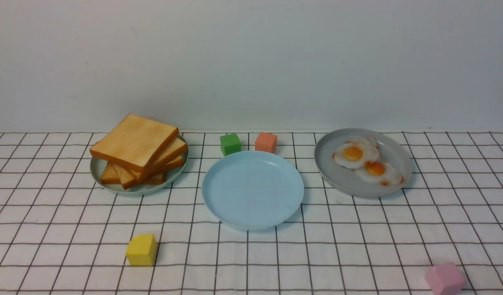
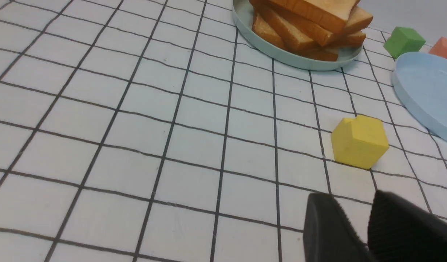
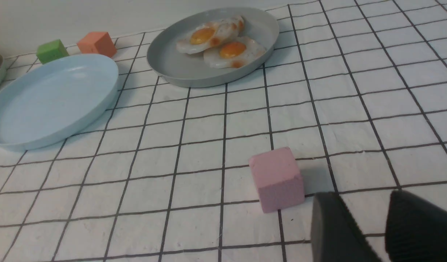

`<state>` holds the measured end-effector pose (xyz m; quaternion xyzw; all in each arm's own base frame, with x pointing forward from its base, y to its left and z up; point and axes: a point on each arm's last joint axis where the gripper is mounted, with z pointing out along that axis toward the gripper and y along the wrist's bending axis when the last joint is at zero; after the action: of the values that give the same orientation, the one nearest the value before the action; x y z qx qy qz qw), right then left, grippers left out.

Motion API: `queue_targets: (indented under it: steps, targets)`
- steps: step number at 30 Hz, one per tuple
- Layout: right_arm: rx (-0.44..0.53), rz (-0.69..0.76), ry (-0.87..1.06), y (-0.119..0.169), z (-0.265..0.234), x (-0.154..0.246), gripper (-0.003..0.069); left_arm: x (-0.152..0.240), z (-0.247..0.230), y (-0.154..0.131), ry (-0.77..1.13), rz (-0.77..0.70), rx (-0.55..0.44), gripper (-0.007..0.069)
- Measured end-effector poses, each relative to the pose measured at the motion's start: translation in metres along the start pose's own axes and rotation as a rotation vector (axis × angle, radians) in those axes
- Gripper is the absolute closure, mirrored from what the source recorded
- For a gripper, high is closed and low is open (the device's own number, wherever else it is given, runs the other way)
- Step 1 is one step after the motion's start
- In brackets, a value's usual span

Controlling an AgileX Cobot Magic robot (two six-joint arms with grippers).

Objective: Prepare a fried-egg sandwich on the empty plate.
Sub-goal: Use the left arm to grab a slice of bread

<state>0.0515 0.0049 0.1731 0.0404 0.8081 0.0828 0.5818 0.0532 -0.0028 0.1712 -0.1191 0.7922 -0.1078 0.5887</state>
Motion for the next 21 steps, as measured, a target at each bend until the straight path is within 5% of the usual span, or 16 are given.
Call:
queue_targets:
  steps: [4, 14, 21]
  targets:
    - [0.000, 0.000, 0.000, 0.000, 0.000, 0.000, 0.0419, -0.001, 0.000, -0.001, -0.007, -0.023, 0.007, 0.0427]
    - [0.000, 0.000, 0.000, 0.000, 0.000, 0.000, 0.0419, -0.026, -0.004, -0.008, -0.261, -0.575, 0.173, 0.0419]
    - [0.000, 0.000, 0.000, 0.000, 0.000, 0.000, 0.0419, -0.048, -0.013, -0.017, -0.279, -0.550, 0.198, 0.0472]
